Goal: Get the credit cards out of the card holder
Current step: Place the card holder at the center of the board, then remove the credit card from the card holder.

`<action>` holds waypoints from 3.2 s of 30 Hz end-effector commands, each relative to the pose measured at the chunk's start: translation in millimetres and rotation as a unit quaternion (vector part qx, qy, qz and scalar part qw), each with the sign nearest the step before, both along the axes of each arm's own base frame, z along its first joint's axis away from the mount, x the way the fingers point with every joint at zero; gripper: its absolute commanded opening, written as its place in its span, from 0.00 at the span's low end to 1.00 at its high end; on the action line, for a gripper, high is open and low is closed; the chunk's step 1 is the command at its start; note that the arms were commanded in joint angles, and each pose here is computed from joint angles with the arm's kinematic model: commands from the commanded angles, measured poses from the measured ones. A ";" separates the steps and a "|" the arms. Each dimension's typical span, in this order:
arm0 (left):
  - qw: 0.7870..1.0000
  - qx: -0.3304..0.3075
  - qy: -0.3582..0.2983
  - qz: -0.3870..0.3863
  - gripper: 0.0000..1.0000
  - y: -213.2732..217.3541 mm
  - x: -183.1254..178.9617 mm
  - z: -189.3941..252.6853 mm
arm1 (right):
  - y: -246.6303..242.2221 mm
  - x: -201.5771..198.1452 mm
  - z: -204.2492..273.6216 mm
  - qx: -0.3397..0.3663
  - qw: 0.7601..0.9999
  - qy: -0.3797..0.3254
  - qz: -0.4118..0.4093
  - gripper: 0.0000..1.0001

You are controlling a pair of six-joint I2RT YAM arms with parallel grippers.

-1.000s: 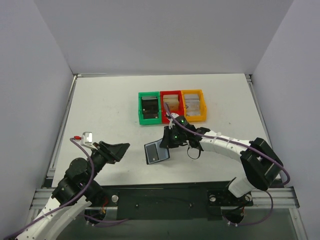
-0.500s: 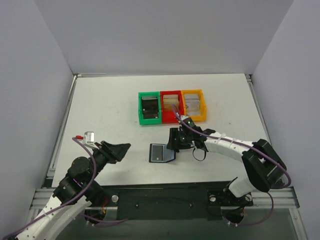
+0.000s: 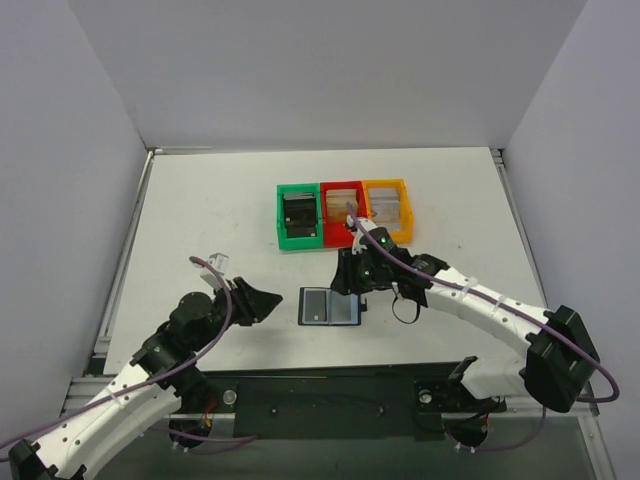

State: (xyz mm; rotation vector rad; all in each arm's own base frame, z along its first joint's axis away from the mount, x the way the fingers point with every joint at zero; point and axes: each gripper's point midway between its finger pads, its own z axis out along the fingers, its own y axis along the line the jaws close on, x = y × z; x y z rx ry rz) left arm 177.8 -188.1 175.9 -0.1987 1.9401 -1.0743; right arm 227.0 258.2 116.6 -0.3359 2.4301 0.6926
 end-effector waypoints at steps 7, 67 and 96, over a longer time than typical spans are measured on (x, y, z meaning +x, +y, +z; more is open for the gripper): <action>0.995 -0.060 -0.027 -0.081 0.15 -46.9 7.7 7.7 | 36.7 -23.3 -44.5 0.027 0.996 0.070 0.053 0.05; 0.987 0.101 0.101 -0.071 0.10 -79.3 45.1 -125.0 | 44.5 -6.5 -57.3 0.044 0.993 0.108 0.022 0.39; 0.984 0.108 0.118 -0.075 0.09 -81.5 40.0 -143.7 | 50.4 -7.6 -77.1 0.053 0.989 0.135 0.013 0.39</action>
